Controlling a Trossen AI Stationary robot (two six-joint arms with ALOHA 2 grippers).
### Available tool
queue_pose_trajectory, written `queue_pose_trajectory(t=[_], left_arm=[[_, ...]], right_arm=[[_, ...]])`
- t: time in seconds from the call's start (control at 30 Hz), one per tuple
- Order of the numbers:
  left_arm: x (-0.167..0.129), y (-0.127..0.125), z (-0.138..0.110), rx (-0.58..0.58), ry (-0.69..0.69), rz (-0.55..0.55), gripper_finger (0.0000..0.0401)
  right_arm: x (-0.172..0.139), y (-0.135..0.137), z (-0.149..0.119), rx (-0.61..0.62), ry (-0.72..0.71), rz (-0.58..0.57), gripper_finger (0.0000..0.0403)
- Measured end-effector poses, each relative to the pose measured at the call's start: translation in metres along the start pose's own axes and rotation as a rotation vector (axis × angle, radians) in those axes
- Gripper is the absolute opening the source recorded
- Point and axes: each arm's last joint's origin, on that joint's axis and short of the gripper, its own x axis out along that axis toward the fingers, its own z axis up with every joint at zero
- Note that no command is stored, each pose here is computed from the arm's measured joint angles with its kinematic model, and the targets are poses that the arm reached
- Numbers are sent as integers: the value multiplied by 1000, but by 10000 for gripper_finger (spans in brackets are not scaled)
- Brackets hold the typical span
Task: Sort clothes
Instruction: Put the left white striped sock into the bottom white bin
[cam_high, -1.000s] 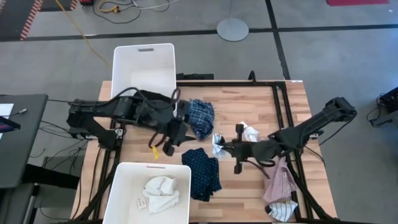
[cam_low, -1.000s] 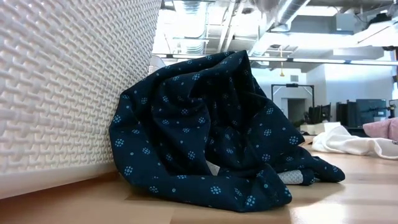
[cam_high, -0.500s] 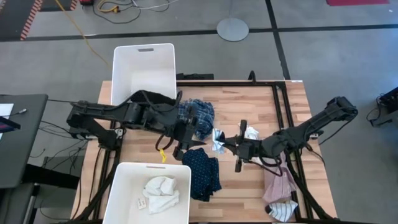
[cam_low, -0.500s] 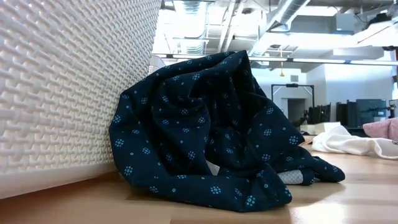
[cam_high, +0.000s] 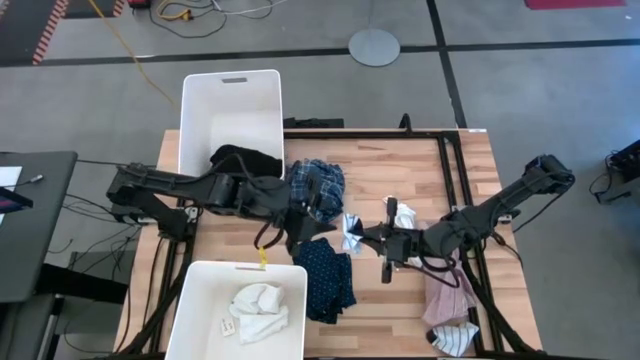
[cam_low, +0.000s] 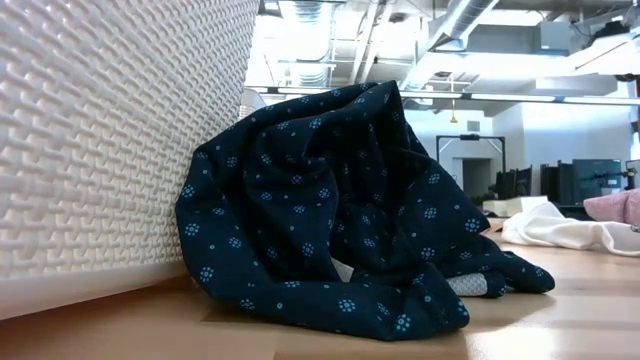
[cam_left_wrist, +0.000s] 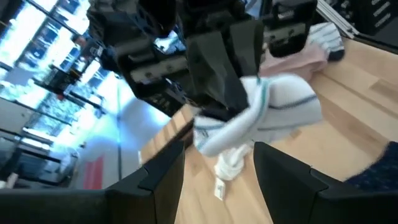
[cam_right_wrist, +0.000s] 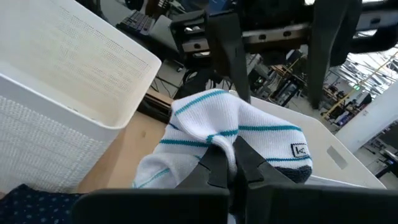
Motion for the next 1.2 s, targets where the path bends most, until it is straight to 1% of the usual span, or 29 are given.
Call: queue_pose_trajectory(t=[0.4, 0.53, 0.7, 0.77, 0.83, 0.97, 1.07, 1.2], left_arm=[[1, -2, -2, 87, 15, -16, 187], [1, -5, -4, 110, 26, -55, 187], [14, -11, -7, 129, 54, -75, 187], [18, -11, -7, 135, 56, -46, 187], [23, -15, -8, 151, 82, -44, 187], [26, -16, -6, 173, 79, -25, 186], [25, -17, -5, 183, 75, -26, 168], [25, -18, -5, 194, 76, -33, 113]], right_arm=[[10, -12, -4, 93, -26, 36, 5], [13, -15, -4, 119, -47, 61, 5], [17, -19, -5, 151, -85, 119, 5], [19, -20, -6, 159, -93, 137, 5], [22, -19, -7, 171, -92, 155, 6], [23, -18, -11, 178, -65, 167, 6], [23, -18, -11, 181, -62, 169, 6], [23, -18, -11, 173, -60, 168, 7]])
